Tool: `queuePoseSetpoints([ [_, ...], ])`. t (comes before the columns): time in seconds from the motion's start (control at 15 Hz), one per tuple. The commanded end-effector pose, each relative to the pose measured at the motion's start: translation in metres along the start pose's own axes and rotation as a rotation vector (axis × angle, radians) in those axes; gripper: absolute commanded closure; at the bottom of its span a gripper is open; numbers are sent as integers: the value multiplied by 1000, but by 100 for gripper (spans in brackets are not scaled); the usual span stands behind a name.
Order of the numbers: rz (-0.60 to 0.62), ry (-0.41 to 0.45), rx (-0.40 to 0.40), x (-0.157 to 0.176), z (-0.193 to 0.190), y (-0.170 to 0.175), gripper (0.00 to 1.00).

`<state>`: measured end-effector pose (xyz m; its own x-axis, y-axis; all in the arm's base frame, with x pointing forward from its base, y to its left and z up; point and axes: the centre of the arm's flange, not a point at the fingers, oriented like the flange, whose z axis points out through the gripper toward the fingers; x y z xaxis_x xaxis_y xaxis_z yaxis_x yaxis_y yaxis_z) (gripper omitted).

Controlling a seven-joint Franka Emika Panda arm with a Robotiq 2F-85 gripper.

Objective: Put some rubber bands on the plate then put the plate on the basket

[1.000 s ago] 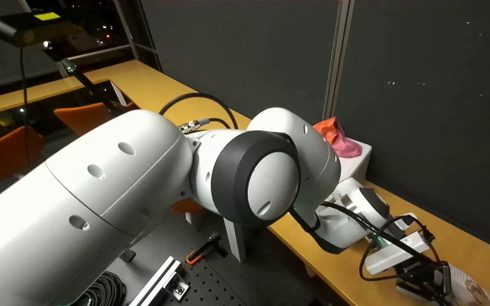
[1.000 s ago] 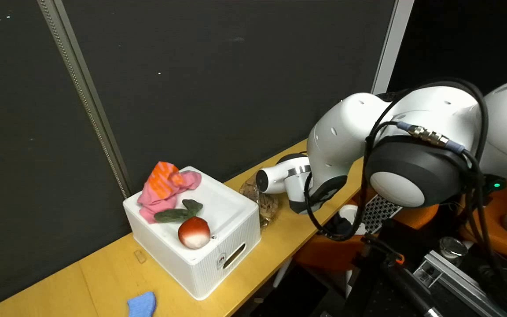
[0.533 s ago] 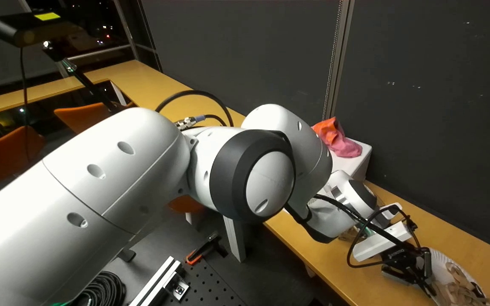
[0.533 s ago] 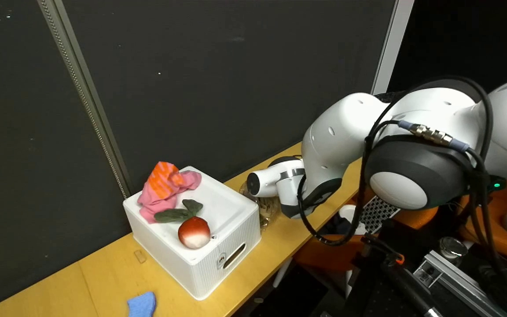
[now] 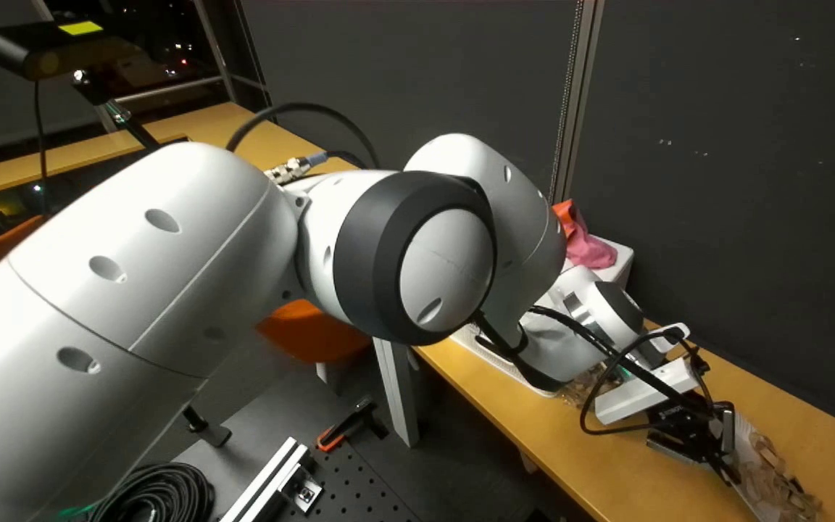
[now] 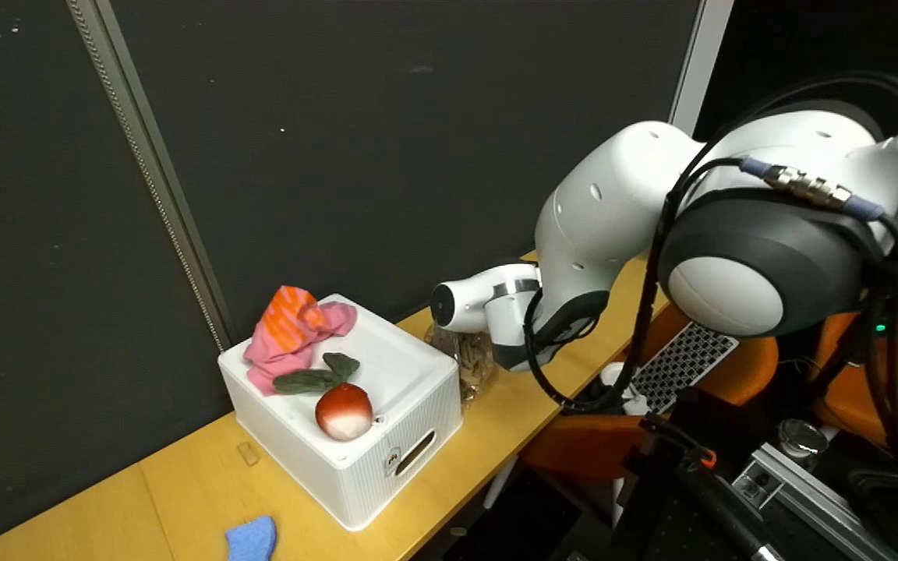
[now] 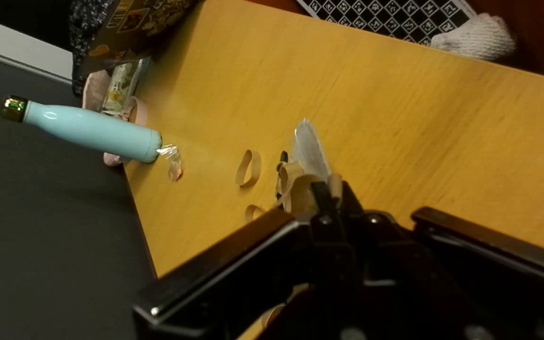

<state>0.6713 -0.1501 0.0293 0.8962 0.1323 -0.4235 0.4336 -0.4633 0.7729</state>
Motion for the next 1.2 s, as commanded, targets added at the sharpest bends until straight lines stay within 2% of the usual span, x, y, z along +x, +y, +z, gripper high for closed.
queuePoseSetpoints([
  [0.0, 77, 0, 58, -25, -23, 12, 98],
  [0.47, 185, 25, 117, -41, -51, 30, 98],
  [1.13, 305, 43, 314, -54, -42, 52, 98],
])
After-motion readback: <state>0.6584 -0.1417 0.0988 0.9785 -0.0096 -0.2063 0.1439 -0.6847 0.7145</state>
